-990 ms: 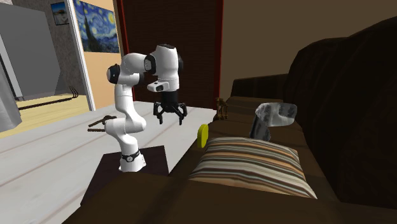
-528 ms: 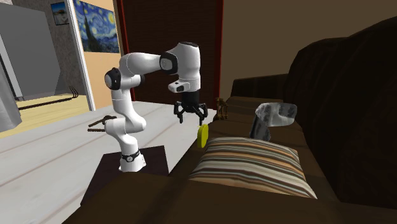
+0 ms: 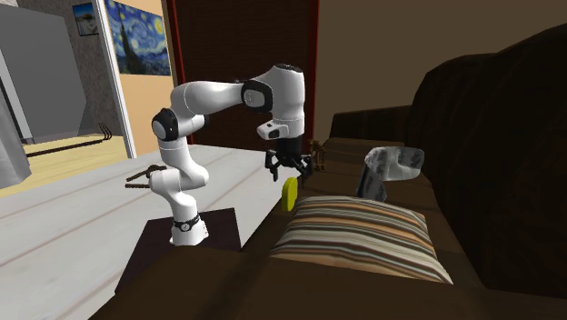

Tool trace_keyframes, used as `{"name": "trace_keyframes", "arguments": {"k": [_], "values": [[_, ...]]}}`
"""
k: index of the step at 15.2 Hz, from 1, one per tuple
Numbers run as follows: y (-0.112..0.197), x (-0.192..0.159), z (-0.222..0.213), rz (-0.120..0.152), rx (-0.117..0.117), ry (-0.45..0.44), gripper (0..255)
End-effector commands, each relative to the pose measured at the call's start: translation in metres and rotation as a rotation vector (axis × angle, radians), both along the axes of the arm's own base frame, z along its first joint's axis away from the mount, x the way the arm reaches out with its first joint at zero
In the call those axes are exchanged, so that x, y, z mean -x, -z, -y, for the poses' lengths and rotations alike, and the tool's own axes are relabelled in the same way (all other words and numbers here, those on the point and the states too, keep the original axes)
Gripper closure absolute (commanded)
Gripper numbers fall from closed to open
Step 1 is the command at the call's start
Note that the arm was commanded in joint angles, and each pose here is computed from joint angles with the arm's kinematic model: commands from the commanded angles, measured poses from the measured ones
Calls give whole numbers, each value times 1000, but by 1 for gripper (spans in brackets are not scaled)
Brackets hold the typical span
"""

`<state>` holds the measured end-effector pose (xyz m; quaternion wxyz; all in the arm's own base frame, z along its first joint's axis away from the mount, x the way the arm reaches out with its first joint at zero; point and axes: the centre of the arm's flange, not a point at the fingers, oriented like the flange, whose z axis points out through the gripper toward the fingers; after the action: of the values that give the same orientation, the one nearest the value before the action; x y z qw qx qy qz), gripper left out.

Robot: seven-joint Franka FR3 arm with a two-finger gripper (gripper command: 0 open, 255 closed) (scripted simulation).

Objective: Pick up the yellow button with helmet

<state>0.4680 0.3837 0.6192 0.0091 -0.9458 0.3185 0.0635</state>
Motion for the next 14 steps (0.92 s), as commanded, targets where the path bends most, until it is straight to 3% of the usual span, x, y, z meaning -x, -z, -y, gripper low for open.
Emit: {"name": "trace_keyframes", "arguments": {"k": [1, 5, 6, 14], "values": [[10, 1, -2, 0, 0, 1, 0], [24, 1, -1, 0, 0, 1, 0], [24, 1, -1, 0, 0, 1, 255], [24, 1, -1, 0, 0, 1, 255]]}}
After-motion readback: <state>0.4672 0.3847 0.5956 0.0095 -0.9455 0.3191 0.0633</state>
